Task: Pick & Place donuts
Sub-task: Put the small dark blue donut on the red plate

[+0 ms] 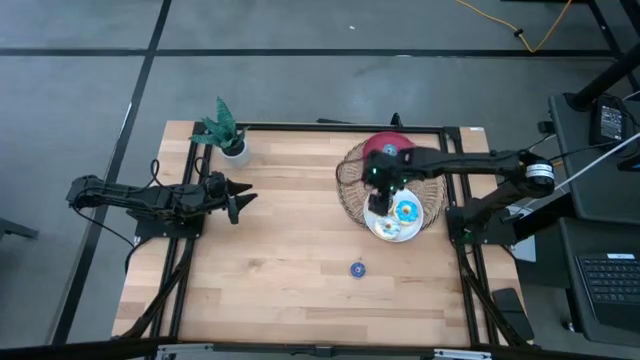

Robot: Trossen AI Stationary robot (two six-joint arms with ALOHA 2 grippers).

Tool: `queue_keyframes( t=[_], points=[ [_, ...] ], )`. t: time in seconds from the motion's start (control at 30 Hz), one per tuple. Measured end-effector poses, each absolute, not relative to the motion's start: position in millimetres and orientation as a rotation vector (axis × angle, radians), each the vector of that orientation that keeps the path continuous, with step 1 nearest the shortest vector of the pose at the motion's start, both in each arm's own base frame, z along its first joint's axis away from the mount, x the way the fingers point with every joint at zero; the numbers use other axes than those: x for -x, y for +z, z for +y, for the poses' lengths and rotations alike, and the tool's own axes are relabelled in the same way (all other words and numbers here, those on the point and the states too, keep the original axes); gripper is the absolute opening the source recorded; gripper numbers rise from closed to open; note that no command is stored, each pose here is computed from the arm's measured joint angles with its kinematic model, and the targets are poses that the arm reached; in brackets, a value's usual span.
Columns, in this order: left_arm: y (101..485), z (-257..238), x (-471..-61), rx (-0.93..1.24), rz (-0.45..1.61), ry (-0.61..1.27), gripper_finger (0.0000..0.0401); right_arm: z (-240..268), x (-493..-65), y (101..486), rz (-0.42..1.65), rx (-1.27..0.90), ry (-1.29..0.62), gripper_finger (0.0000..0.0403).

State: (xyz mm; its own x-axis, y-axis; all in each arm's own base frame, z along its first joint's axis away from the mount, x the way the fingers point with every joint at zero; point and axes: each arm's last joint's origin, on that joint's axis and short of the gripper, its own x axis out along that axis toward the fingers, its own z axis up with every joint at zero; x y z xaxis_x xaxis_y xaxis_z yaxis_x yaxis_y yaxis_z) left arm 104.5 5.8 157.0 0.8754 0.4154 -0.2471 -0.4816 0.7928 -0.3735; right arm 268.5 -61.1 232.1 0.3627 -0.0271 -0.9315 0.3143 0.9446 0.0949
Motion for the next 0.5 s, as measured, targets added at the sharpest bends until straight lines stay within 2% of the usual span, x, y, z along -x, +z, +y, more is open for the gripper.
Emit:
queue_keyframes(
  t=[0.5],
  points=[
    [157.0,5.8,-104.4,0.443,0.155,0.484,0.0196,43.9,-279.1,229.5,1.175,-0.057,0.109,0.0259]
  ],
)
